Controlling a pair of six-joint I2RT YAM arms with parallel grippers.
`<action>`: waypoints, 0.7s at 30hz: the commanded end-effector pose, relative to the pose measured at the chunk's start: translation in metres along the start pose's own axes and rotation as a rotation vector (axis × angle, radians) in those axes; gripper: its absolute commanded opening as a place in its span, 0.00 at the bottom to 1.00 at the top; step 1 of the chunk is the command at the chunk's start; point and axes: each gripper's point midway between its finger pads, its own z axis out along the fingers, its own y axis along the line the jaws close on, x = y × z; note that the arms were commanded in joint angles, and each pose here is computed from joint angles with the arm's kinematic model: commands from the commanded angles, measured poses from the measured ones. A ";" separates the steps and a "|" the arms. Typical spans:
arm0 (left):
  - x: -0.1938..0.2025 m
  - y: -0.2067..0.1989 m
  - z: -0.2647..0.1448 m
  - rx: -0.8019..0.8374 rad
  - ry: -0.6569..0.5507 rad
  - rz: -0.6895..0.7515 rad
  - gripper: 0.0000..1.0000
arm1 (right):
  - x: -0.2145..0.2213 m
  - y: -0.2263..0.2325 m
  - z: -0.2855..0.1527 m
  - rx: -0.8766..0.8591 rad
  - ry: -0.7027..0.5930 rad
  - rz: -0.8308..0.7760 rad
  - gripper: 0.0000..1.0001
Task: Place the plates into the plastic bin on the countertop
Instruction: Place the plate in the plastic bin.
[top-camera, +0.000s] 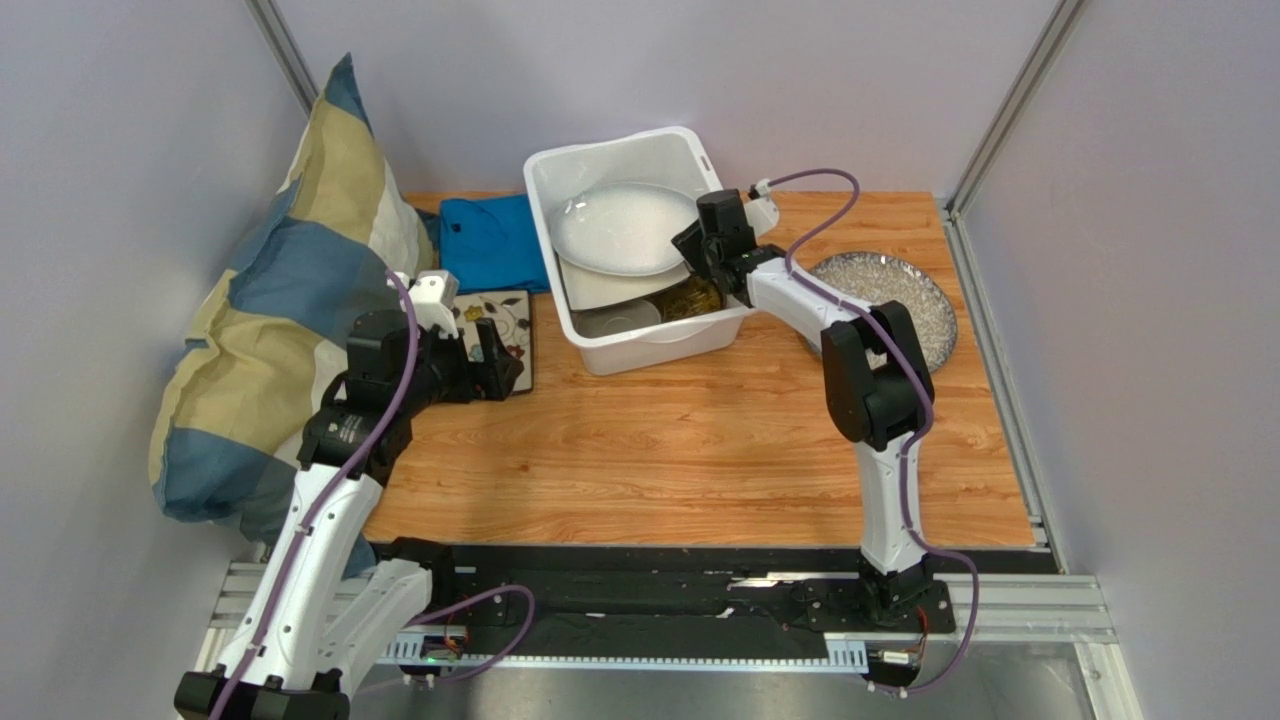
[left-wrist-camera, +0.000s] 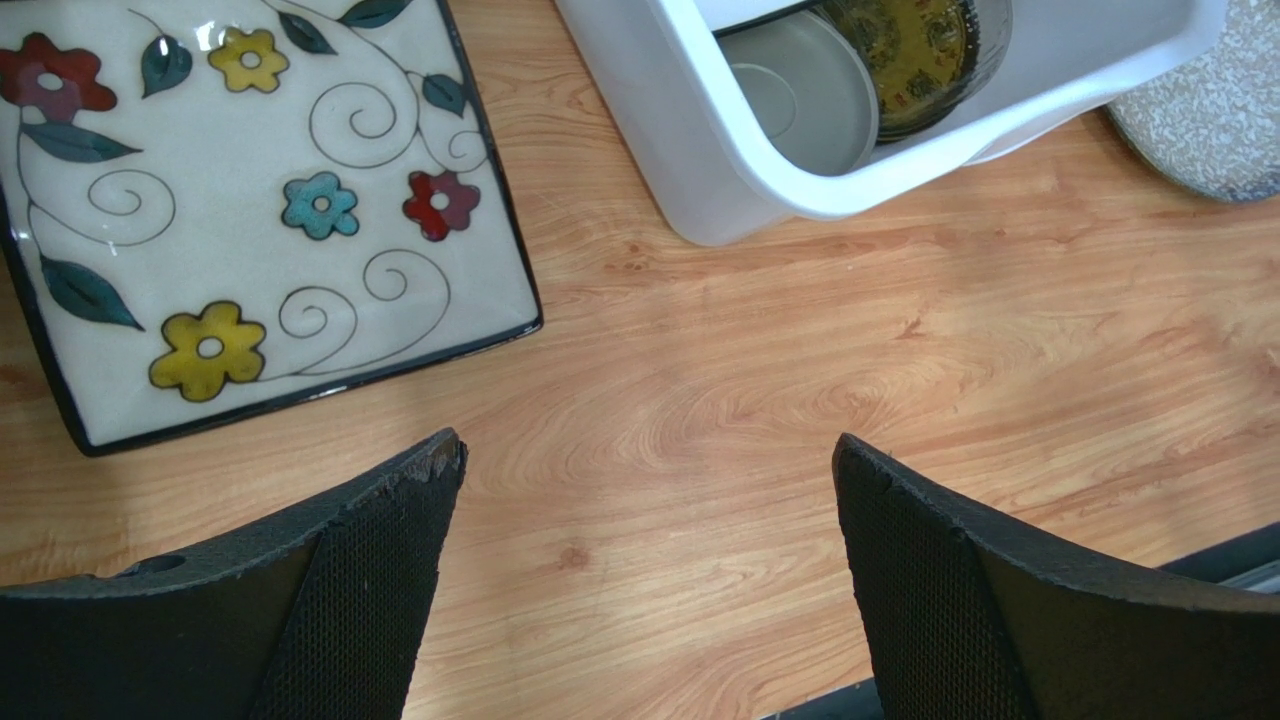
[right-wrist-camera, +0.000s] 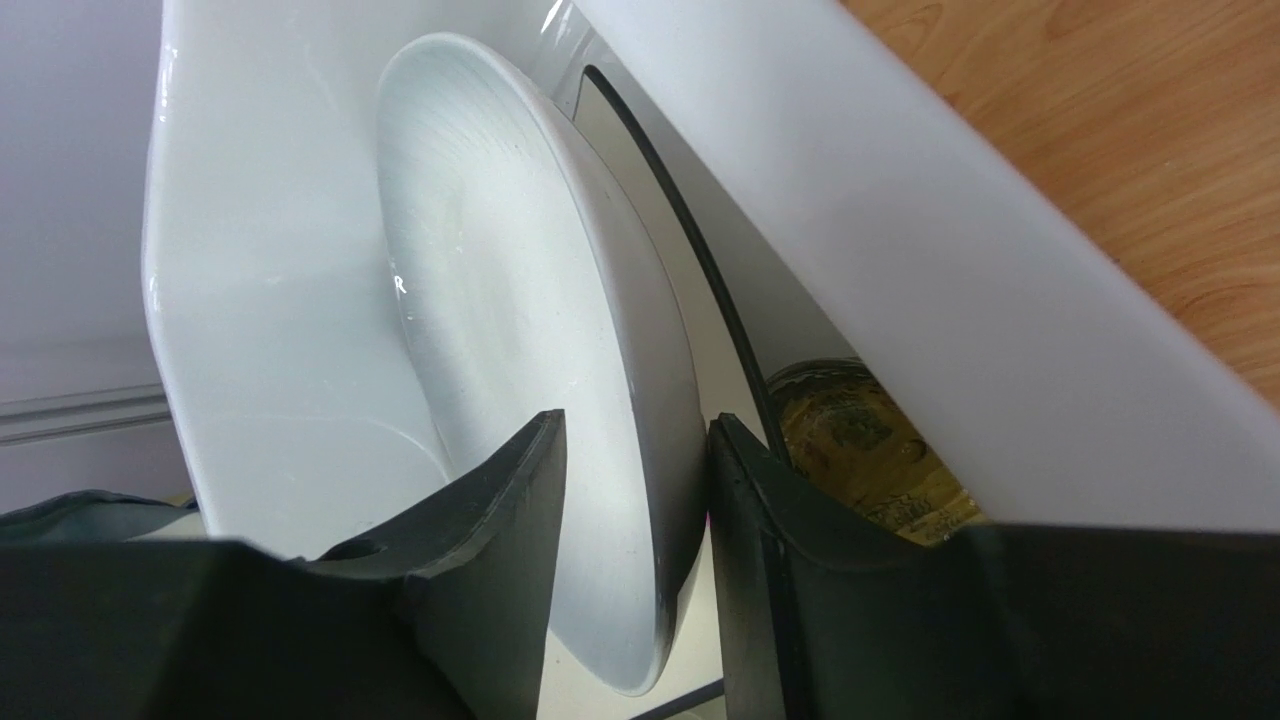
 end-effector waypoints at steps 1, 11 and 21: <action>-0.008 -0.003 0.000 0.019 -0.036 0.005 0.96 | -0.035 0.083 -0.028 -0.246 -0.094 0.080 0.44; -0.008 -0.004 -0.002 0.022 -0.041 0.005 0.96 | -0.031 0.072 -0.040 -0.185 -0.075 0.035 0.53; -0.009 -0.005 -0.003 0.025 -0.048 0.003 0.96 | -0.019 0.060 -0.056 -0.155 -0.063 0.024 0.57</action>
